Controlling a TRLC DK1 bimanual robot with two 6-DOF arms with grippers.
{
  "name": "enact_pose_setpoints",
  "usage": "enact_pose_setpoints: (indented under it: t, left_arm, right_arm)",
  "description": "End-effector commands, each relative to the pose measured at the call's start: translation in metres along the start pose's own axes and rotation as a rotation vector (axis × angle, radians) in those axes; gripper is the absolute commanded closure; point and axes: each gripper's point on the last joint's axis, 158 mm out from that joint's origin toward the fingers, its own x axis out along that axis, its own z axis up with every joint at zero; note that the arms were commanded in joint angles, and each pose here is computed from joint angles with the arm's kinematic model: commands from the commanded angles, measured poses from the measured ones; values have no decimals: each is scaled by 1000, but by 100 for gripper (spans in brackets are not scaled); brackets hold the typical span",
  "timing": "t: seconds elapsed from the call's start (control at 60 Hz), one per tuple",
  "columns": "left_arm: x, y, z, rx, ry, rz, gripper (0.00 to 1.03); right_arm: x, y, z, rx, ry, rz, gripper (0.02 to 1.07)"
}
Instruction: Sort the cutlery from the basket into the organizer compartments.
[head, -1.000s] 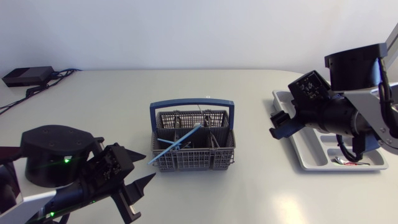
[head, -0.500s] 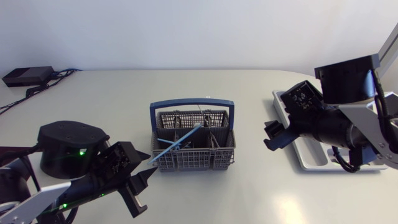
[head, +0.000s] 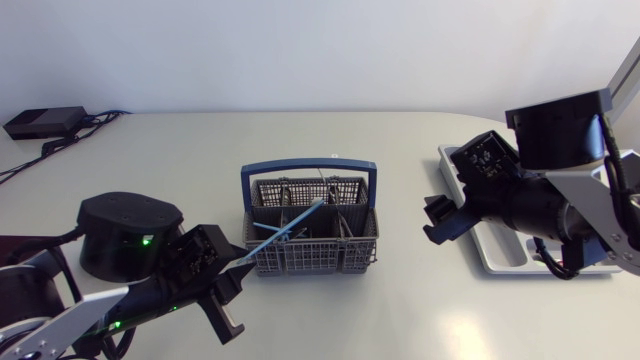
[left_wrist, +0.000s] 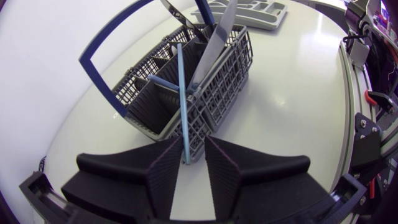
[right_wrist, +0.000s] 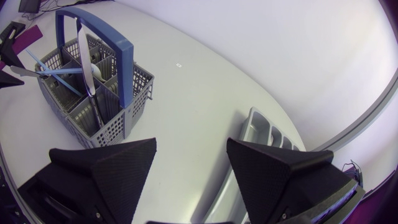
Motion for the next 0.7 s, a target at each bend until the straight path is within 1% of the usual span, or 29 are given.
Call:
enact_pose_setpoints:
  t: [0.0,0.067,0.083,0.167,0.267,0.317,0.367,0.483,0.683]
  left_arm:
    - [1,7,12,-29,-23,16,80]
    - [2,6,11,-30,-20,14,82]
    - [3,5,11,-31,-18,11,85]
    - [5,5,11,-32,-19,12,89]
    - [6,6,13,-33,-25,14,97]
    - [6,6,12,-34,-24,13,98]
    - [6,6,12,-34,-24,13,100]
    - [6,6,12,-33,-20,14,100]
    - [-9,7,15,-31,-33,13,100]
  right_arm:
    - [0,8,-13,10,27,13,25]
    - [-1,10,-12,6,23,18,25]
    - [-2,11,-12,6,22,19,25]
    - [-3,15,-12,0,21,23,25]
    - [-4,14,-12,0,20,22,25]
    - [-4,15,-12,-1,20,21,25]
    - [-4,15,-12,-1,22,22,25]
    - [-3,16,-12,-3,23,24,25]
    - [-2,17,-13,-6,24,24,25]
